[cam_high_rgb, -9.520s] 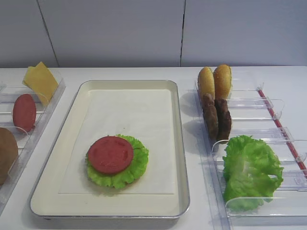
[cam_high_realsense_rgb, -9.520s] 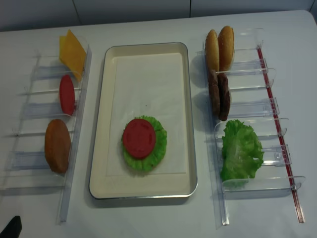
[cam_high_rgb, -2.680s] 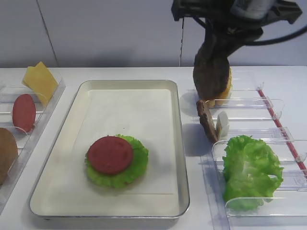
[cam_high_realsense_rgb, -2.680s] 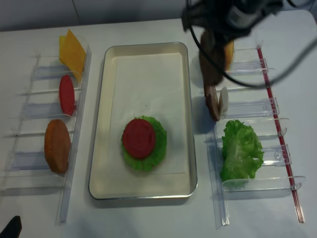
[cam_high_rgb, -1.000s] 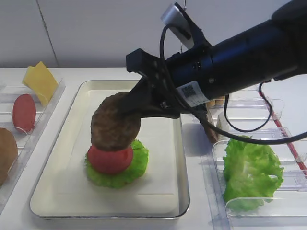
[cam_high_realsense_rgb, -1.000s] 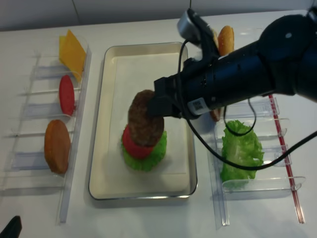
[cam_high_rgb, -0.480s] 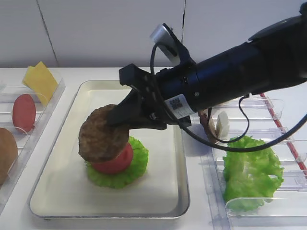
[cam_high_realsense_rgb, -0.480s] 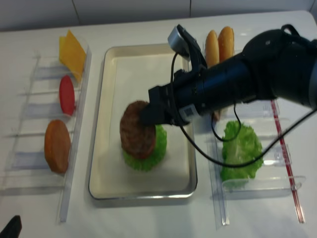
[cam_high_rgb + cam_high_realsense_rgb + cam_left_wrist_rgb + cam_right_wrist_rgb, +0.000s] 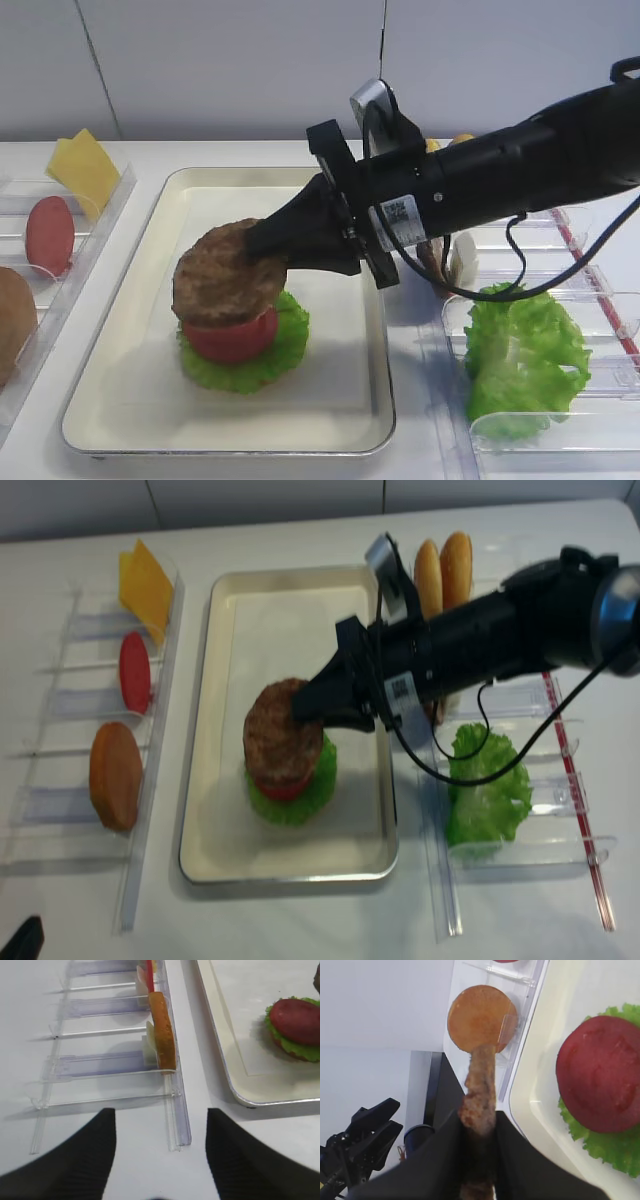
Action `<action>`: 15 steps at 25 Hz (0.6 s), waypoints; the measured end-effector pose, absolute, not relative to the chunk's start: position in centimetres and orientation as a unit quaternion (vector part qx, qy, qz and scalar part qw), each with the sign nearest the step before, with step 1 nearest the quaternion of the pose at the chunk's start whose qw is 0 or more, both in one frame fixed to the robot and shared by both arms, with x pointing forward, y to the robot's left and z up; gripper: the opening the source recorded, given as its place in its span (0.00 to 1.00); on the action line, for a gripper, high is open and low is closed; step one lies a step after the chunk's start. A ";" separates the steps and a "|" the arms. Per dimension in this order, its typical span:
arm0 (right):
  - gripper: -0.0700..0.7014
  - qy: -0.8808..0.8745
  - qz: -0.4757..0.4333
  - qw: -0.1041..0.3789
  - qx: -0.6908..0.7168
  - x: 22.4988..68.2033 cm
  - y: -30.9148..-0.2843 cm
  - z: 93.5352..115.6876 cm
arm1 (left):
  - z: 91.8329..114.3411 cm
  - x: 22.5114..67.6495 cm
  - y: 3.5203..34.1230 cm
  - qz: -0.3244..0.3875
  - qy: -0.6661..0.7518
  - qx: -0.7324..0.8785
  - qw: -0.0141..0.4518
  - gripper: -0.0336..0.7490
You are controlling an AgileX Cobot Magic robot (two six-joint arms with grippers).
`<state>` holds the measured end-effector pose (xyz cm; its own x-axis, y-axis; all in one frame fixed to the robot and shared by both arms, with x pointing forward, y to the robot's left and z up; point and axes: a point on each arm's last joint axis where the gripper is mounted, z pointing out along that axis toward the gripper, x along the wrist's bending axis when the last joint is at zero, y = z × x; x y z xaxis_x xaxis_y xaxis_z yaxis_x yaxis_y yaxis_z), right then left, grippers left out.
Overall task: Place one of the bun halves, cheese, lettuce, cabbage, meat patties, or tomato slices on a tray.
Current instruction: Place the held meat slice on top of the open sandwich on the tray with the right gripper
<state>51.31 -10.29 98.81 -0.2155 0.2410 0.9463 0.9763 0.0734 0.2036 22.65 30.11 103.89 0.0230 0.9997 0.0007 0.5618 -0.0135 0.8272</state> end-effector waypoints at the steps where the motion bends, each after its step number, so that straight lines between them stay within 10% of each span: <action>1: 0.29 -0.619 -0.470 0.392 -0.493 51.4 -10.3 98.6 | 103.9 22.6 30.1 0.327 0.618 0.632 0.334 0.57; 15: 0.29 -0.612 -0.489 0.357 -0.509 52.4 -10.2 97.7 | 103.9 22.6 30.1 0.327 0.618 0.632 0.334 0.57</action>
